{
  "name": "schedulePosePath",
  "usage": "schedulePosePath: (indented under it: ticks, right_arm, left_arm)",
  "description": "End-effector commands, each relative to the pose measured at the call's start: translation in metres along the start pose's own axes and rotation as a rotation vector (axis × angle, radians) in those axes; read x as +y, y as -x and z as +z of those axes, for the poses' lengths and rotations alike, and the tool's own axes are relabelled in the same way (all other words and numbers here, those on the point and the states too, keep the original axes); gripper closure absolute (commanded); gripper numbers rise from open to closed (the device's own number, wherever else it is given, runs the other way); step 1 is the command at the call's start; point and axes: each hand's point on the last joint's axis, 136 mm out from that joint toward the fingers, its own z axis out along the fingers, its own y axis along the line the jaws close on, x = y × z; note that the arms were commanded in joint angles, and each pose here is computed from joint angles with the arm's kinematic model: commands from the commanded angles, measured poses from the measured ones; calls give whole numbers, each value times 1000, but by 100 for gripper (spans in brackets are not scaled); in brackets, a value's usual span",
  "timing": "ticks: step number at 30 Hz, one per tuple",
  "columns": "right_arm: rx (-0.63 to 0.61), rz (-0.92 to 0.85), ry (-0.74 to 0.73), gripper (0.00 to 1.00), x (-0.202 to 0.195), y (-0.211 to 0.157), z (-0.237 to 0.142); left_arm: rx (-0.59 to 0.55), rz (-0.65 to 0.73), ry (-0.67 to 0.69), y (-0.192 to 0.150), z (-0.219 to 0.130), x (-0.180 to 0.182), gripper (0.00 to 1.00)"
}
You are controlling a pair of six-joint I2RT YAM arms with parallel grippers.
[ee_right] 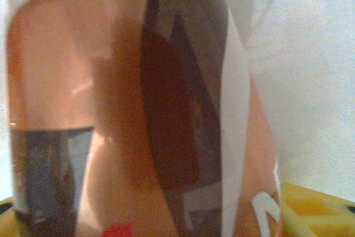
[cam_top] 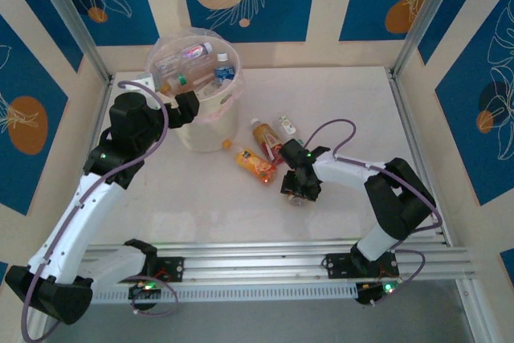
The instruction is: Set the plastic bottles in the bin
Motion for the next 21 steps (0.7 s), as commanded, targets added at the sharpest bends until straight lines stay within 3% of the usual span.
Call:
schedulePosePath:
  ticks: [1, 12, 21]
  right_arm:
    - [-19, -9, -36, 44, -10, -1, -5]
    - [-258, -112, 35, 48, -16, 13, -64]
    - [-596, -307, 307, 48, 20, 26, -147]
  left_arm:
    - [-30, -18, -42, 15, -7, -12, 0]
    - [-12, -45, -99, 16, -4, -24, 0]
    - [68, -13, -253, 4, 15, -76, 0]
